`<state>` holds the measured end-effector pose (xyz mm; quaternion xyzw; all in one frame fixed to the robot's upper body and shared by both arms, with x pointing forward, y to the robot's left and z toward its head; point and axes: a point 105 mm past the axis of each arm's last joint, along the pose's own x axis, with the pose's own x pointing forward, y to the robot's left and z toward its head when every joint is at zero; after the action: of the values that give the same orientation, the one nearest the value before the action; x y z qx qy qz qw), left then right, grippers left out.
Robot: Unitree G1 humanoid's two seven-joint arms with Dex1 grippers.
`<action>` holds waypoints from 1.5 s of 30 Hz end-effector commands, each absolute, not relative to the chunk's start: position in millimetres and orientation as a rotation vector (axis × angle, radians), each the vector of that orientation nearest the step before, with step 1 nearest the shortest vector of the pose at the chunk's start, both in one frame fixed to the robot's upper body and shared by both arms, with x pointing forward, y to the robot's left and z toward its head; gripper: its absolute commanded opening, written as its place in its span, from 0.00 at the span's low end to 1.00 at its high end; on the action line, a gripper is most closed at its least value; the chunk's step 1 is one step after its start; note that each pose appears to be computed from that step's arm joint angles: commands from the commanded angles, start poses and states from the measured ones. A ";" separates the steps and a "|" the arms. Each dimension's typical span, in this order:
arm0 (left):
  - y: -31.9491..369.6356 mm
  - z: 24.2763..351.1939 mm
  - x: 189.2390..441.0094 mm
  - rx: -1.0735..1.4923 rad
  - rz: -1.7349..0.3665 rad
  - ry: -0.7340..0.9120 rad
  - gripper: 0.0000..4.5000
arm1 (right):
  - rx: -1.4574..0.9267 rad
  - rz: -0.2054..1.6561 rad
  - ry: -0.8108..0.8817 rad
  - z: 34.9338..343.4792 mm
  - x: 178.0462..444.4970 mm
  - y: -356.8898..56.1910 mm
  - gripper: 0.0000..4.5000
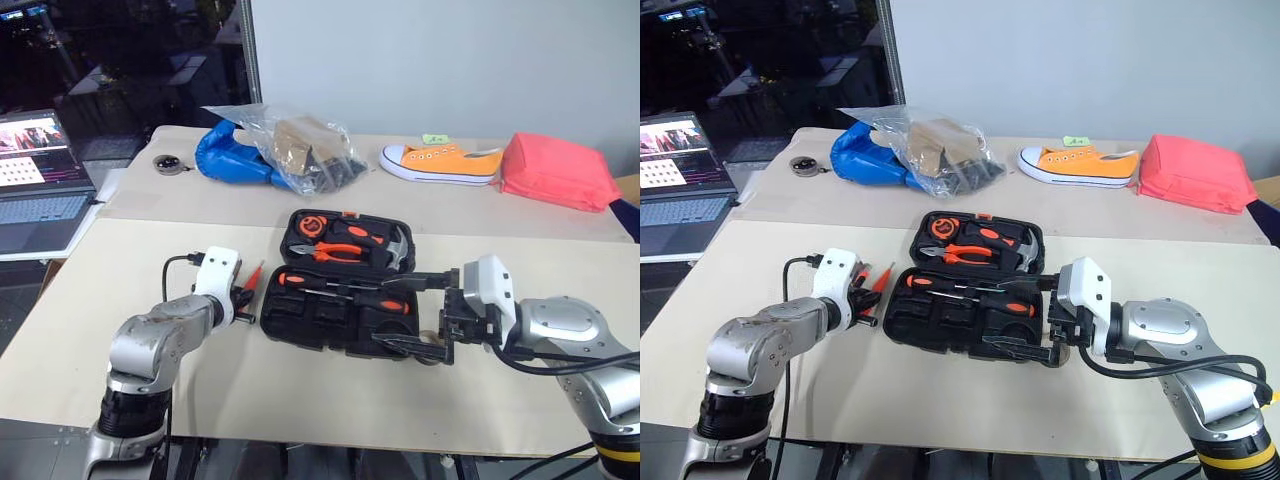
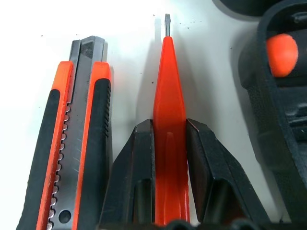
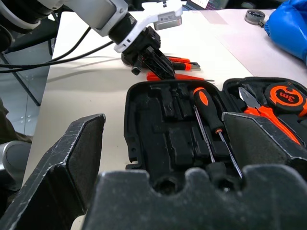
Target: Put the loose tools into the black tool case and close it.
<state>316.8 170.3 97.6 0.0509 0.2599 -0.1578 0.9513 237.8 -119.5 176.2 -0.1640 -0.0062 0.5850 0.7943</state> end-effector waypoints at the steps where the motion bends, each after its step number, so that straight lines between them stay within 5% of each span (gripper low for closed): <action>1: 163.2 164.6 316.5 0.104 -0.490 0.237 0.10 | -0.381 1.245 -0.054 185.4 234.5 -121.5 1.00; 6: 134.2 196.4 286.2 0.237 -0.928 0.182 0.10 | -0.374 1.224 -0.033 183.3 232.0 -129.5 1.00; 15: 87.7 145.9 279.3 0.626 -1.409 0.390 0.10 | -0.436 1.152 0.030 177.1 216.3 -175.5 1.00; 28: 101.1 137.7 330.4 0.932 -1.436 0.397 0.10 | -0.455 1.113 0.040 179.4 212.2 -183.5 1.00; 45: 76.4 129.2 336.0 0.977 -1.514 0.452 0.10 | -0.454 1.108 0.030 179.0 210.4 -178.1 1.00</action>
<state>336.4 81.4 123.0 0.4146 0.1991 -0.6510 0.6038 213.3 -181.7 171.9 -0.2036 0.0296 0.5200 0.8290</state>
